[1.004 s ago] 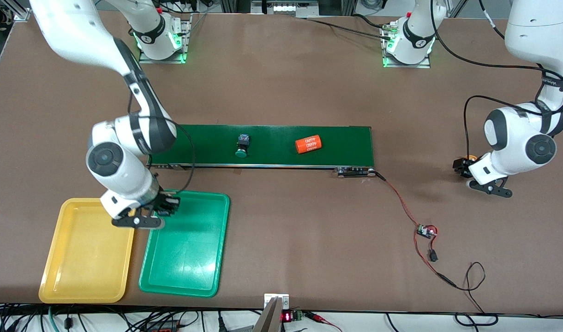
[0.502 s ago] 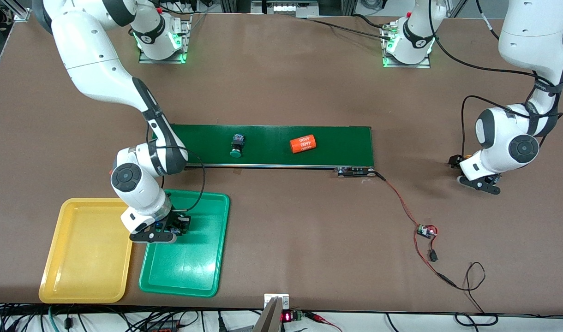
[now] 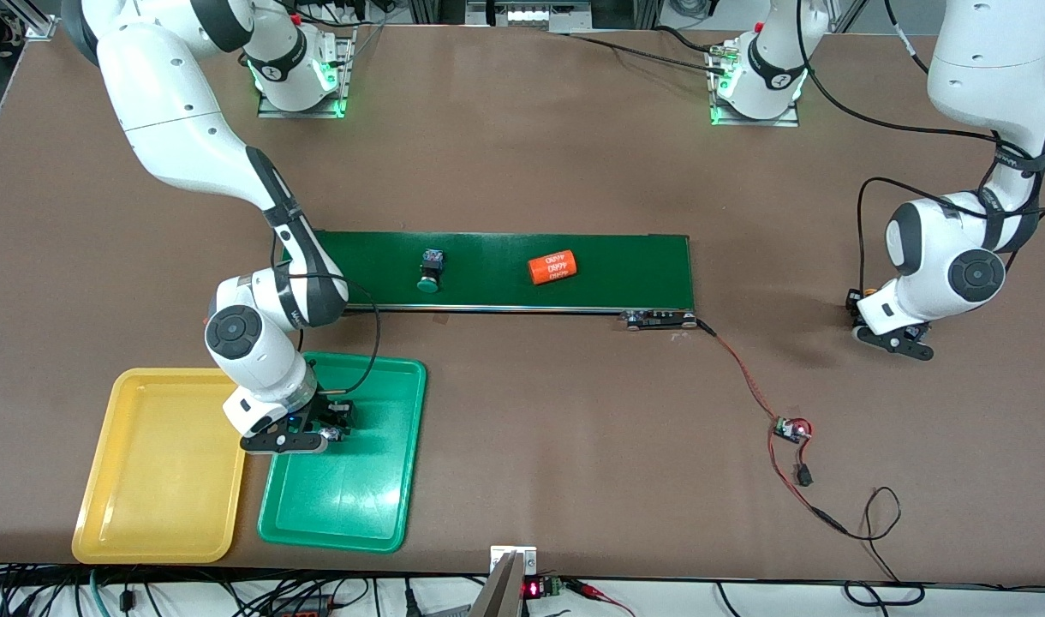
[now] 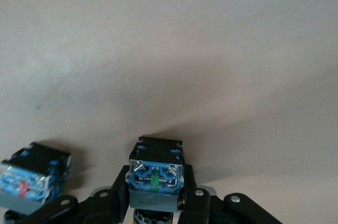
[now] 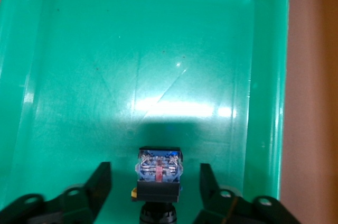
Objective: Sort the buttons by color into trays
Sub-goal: 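Open the right gripper over the green tray while the left gripper grasps a button, then grasp the green button with the right gripper while the left gripper reaches buttons, then carry the green button to the green tray while the left gripper grasps a button, then lower the green button into the green tray and open the right gripper, then return the right gripper to the belt while the left gripper carries the button, then place the button on the belt while the right gripper reaches the belt end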
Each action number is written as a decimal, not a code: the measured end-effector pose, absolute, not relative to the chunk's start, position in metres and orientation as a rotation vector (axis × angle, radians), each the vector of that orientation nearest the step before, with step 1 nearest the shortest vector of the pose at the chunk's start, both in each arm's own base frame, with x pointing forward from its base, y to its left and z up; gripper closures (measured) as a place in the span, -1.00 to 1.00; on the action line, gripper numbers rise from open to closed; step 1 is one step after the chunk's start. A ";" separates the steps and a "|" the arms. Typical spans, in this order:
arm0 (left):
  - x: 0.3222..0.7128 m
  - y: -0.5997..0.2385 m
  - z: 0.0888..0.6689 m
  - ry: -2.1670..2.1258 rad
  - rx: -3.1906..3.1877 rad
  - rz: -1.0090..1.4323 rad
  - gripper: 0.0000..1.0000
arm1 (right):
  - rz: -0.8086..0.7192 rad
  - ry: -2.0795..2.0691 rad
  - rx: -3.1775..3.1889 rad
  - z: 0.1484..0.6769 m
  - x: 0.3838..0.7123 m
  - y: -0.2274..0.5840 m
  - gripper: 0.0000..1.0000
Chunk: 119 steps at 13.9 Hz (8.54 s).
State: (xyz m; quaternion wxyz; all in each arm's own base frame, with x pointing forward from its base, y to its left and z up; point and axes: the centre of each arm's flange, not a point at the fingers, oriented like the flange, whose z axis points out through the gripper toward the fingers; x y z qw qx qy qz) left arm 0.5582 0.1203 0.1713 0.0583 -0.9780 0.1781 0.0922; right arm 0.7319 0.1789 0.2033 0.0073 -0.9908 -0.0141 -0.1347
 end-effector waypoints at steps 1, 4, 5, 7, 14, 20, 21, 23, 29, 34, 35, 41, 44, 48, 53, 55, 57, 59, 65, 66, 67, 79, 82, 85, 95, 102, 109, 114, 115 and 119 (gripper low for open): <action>0.562 0.108 0.175 0.563 -2.970 0.305 0.15 | -0.424 -0.048 -3.097 0.204 0.732 0.180 -0.88; 0.578 0.065 0.209 0.586 -2.994 0.425 0.15 | -0.441 -0.066 -3.092 0.215 0.731 0.188 -1.00; 0.584 0.046 0.226 0.571 -3.003 0.448 0.15 | -0.447 -0.073 -3.091 0.223 0.730 0.191 -1.00; 0.590 -0.009 0.259 0.512 -3.020 0.465 0.15 | -0.427 -0.076 -3.106 0.247 0.725 0.191 -1.00; 0.565 -0.190 0.282 0.144 -3.174 0.448 0.15 | -0.161 -0.006 -3.127 0.343 0.663 0.193 -1.00; 0.550 -0.271 0.257 0.011 -3.302 0.371 0.15 | 0.045 -0.020 -3.138 0.332 0.549 0.251 -1.00; 0.548 -0.277 0.251 0.017 -3.305 0.374 0.15 | 0.061 -0.017 -3.141 0.330 0.537 0.259 -1.00; 0.542 -0.289 0.245 0.033 -3.313 0.391 0.15 | 0.080 -0.007 -3.146 0.326 0.524 0.265 -1.00; 0.529 -0.315 0.250 -0.016 -3.358 0.448 0.07 | 0.056 0.037 -3.138 0.302 0.515 0.255 -1.00; 0.547 -0.300 0.281 -0.059 -3.384 0.353 -0.69 | 0.059 0.100 -3.133 0.281 0.508 0.252 -1.00; 0.552 -0.290 0.294 -0.077 -3.382 0.342 -0.87 | 0.068 0.100 -3.135 0.277 0.508 0.252 -1.00; 0.572 -0.193 0.327 -0.118 -3.256 0.363 -1.00 | 0.061 0.068 -3.146 0.255 0.507 0.251 -0.91; 0.584 -0.119 0.309 0.037 -3.184 0.355 -1.00 | 0.061 0.061 -3.152 0.245 0.506 0.248 -0.31; 0.594 0.002 0.288 0.325 -3.040 0.373 -1.00 | 0.057 0.069 -3.160 0.243 0.510 0.239 0.34; 0.606 0.081 0.273 0.584 -2.766 0.282 -1.00 | -0.099 0.066 -3.118 0.284 0.546 0.233 0.34; 0.607 0.109 0.262 0.666 -2.696 0.269 -1.00 | -0.201 0.021 -3.090 0.314 0.575 0.233 0.34; 0.602 0.143 0.247 0.717 -2.684 0.285 -1.00 | -0.255 0.014 -3.074 0.324 0.603 0.230 0.34; 0.596 0.182 0.233 0.787 -2.679 0.271 -1.00 | -0.263 0.026 -3.069 0.310 0.629 0.227 0.34; 0.591 0.203 0.220 0.915 -2.788 0.211 -1.00 | -0.298 -0.014 -3.059 0.247 0.690 0.223 0.34; 0.591 0.202 0.219 0.943 -2.809 0.200 -1.00 | -0.331 -0.015 -3.047 0.240 0.696 0.224 0.34; 0.590 0.201 0.219 0.972 -2.820 0.196 -1.00 | -0.363 -0.015 -3.035 0.232 0.700 0.224 0.34; 0.574 0.218 0.168 0.960 -2.888 0.238 -0.92 | -0.437 -0.024 -2.998 0.211 0.704 0.231 -0.70; 0.574 0.218 0.168 0.960 -2.887 0.235 -0.31 | -0.462 -0.030 -2.991 0.219 0.706 0.233 -0.99; 0.577 0.216 0.171 0.965 -2.884 0.224 0.18 | -0.465 -0.031 -3.000 0.238 0.707 0.231 -1.00; 0.613 0.075 0.272 0.892 -3.033 0.447 0.18 | -0.109 -0.009 -3.127 0.333 0.638 0.213 -1.00; 0.598 -0.121 0.290 0.533 -3.157 0.502 0.18 | 0.047 -0.063 -3.186 0.391 0.589 0.182 -1.00; 0.560 -0.272 0.265 0.277 -3.285 0.393 0.18 | 0.102 0.016 -3.171 0.417 0.554 0.172 -1.00; 0.535 -0.327 0.240 0.133 -3.306 0.378 0.18 | 0.075 0.091 -3.159 0.401 0.538 0.206 -1.00; 0.534 -0.330 0.241 0.127 -3.308 0.378 0.09 | 0.070 0.093 -3.157 0.396 0.535 0.209 -1.00; 0.545 -0.328 0.260 0.109 -3.328 0.311 -0.61 | 0.090 0.122 -3.155 0.373 0.530 0.214 -1.00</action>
